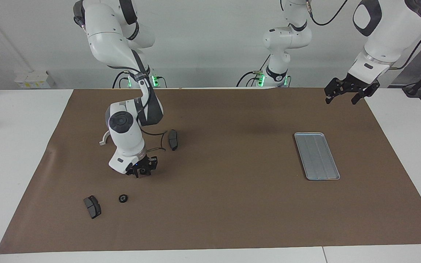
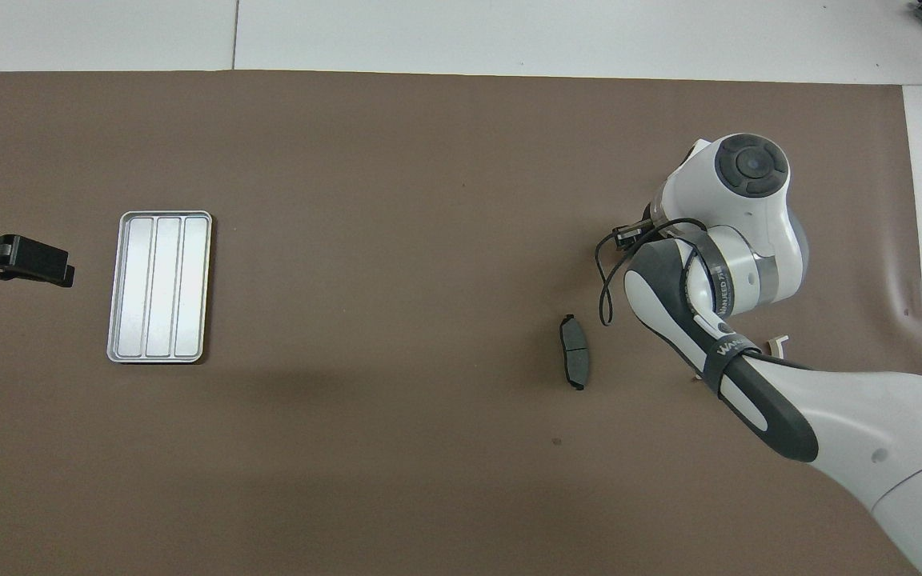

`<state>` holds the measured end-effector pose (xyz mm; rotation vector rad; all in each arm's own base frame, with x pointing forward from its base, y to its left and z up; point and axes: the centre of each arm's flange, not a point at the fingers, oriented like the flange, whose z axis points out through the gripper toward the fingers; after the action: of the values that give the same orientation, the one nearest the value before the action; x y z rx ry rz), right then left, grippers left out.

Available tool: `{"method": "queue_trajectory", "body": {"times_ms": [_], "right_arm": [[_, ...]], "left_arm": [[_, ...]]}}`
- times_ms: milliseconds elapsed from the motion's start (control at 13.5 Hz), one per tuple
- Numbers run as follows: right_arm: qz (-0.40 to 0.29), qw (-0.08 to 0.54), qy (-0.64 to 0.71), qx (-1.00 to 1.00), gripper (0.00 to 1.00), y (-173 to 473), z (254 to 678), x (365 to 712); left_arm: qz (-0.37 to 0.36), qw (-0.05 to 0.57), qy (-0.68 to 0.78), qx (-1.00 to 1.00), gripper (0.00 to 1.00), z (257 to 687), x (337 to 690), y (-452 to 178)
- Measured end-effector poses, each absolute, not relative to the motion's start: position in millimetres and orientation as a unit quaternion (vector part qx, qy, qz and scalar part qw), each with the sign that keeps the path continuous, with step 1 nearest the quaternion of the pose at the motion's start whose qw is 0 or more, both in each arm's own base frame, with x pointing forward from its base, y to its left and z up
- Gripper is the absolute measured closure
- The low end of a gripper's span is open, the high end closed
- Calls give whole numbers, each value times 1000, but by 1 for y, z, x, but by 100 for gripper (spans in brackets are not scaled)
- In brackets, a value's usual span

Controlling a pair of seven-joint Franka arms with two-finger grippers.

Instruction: Place bearing gear from tray to pile

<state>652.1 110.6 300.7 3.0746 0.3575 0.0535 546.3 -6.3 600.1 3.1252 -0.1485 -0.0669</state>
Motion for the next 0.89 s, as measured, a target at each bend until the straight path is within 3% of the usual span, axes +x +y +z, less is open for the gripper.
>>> {"method": "queue_trajectory", "body": {"times_ms": [222, 444, 889], "right_arm": [[25, 24, 109, 993, 4, 108, 315, 656], [2, 34, 100, 994, 2, 100, 348, 659], [-13, 40, 68, 997, 0, 76, 454, 645]], "left_arm": [[-22, 6, -39, 999, 0, 600, 546, 3], [-23, 6, -37, 999, 0, 600, 546, 5], [-23, 6, -37, 999, 0, 600, 546, 5]]}}
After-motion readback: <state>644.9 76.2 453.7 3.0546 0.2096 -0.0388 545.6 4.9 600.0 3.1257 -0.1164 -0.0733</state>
